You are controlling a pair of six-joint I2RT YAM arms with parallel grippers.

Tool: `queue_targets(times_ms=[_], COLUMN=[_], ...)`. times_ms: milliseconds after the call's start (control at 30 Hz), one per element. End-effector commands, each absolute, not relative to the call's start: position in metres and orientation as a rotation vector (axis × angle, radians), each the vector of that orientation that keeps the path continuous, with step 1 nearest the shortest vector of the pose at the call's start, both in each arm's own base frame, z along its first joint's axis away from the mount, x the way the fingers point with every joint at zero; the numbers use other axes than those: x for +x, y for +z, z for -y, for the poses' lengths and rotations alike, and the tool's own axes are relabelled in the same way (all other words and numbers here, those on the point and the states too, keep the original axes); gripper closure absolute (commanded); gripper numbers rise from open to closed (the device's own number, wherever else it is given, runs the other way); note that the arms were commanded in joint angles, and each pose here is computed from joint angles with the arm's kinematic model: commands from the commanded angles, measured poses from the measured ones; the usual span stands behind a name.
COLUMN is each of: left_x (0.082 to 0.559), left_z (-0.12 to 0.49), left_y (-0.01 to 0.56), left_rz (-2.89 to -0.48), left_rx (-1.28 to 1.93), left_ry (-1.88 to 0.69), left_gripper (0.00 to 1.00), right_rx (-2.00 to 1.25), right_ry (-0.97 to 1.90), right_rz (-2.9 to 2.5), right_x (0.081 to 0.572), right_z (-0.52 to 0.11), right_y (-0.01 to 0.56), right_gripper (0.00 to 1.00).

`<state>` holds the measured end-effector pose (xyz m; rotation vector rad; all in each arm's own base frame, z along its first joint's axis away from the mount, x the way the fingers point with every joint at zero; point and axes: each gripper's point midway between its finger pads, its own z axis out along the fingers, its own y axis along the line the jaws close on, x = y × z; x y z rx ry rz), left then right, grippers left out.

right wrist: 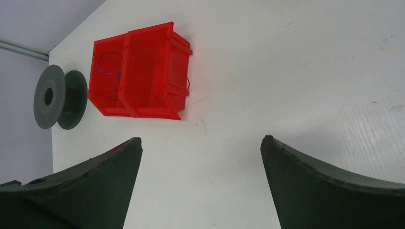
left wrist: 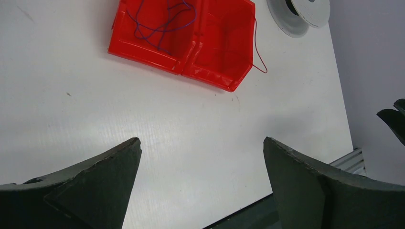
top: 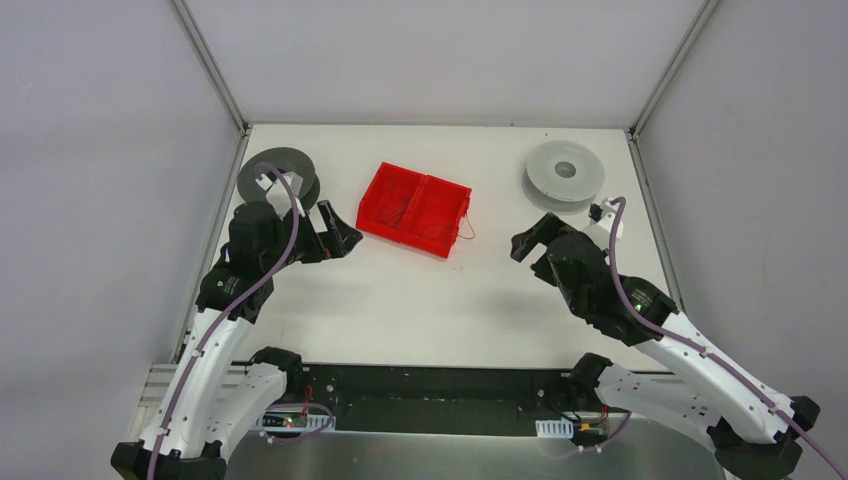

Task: Wrap the cables
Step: Pick up the cable reel from the center of the board.

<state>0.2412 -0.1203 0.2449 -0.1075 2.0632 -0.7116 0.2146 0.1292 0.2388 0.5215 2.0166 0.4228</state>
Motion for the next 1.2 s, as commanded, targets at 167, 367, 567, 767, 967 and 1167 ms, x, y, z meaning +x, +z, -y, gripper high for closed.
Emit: queue_targets(times_ms=[167, 367, 567, 767, 967, 1167], left_x=[0.243, 0.242, 0.243, 0.243, 0.242, 0.241], left_z=[0.120, 0.122, 0.123, 0.129, 0.132, 0.135], left_y=[0.254, 0.253, 0.248, 0.244, 0.243, 0.242], left_rz=[-2.032, -2.038, -2.053, -2.082, -2.093, -2.101], left_rx=[-0.116, -0.107, -0.115, -0.103, -0.103, -0.093], left_ry=[-0.720, -0.736, -0.735, -0.774, -0.794, -0.806], left_gripper=[0.01, 0.02, 0.02, 0.02, 0.02, 0.02], right_rx=[0.611, 0.503, 0.424, 0.595, 0.816, 0.948], right_ry=[0.457, 0.407, 0.319, 0.390, 0.501, 0.739], right_rz=[-1.866, -1.769, -1.748, -1.779, -1.745, -1.663], right_x=[0.228, 0.248, 0.292, 0.338, 0.379, 0.417], right_z=[-0.122, -0.127, -0.113, -0.060, -0.010, 0.018], right_y=[0.265, 0.270, 0.267, 0.240, 0.212, 0.179], right_gripper=[0.01, 0.01, 0.04, 0.15, 0.27, 0.28])
